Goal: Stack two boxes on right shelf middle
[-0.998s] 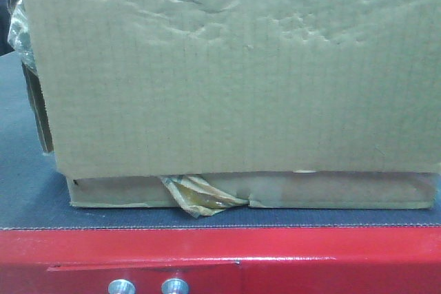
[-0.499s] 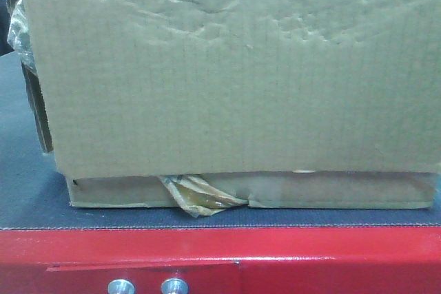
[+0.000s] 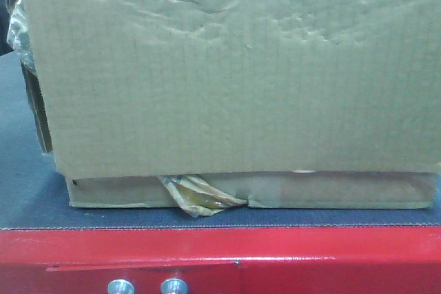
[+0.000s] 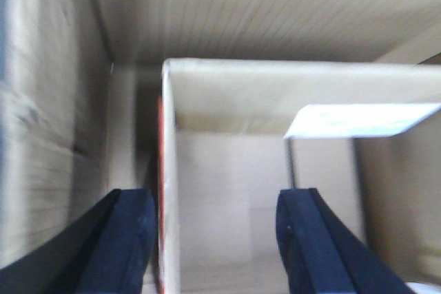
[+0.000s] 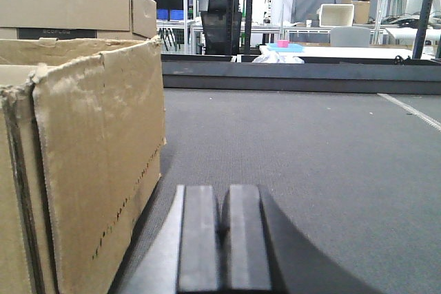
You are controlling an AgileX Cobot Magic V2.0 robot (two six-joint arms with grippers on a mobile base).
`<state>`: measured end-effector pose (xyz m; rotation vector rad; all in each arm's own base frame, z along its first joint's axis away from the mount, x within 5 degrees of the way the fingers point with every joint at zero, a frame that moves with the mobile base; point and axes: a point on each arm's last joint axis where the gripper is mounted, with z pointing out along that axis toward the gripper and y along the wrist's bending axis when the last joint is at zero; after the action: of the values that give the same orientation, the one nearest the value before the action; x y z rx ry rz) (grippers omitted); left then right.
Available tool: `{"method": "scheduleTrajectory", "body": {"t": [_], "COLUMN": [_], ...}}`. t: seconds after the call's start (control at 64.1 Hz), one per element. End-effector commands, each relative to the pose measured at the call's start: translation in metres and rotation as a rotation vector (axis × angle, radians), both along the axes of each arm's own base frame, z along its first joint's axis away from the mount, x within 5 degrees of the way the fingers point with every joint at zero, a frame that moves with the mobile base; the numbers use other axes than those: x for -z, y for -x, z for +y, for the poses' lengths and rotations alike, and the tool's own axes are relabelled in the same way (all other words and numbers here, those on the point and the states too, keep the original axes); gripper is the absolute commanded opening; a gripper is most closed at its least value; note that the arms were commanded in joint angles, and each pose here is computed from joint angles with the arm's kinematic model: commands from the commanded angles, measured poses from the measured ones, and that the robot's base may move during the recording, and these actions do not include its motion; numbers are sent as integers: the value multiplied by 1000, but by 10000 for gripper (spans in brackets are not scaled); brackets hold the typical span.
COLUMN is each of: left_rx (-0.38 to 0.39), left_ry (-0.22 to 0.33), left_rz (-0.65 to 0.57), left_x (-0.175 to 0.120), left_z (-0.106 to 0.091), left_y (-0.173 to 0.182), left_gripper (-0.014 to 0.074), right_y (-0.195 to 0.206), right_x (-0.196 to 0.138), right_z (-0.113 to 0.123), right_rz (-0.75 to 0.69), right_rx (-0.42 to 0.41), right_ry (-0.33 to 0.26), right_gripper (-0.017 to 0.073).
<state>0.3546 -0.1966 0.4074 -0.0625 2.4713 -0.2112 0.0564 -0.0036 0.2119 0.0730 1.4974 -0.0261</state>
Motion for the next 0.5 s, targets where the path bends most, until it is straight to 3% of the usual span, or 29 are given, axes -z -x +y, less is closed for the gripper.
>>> {"method": "scheduleTrajectory", "body": {"t": [0.0,0.078,0.218,0.359,0.484], "left_rx": [36,60,28,42,32], "left_ry": [26,26,25,40,-14], "left_rz": [-90,-135,-163,-97,-25], "left_x": [-34,-52,-63,-49,-25], "left_z": [11,21,43,56,61], "left_y": [19,31,32,22,16], "left_gripper": [312,312,312,312,312], "right_y": [0,0,0,0,0], "right_x": [-2,-2,-2,-2,-2], "right_z": [0,0,0,0,0], "right_rz": [-24,-24,-24,-24,-24], "right_rx": [5,5,5,5,5], "right_ry": [3,3,3,3,3], "right_gripper": [-163,-163,-163,-163,-163]}}
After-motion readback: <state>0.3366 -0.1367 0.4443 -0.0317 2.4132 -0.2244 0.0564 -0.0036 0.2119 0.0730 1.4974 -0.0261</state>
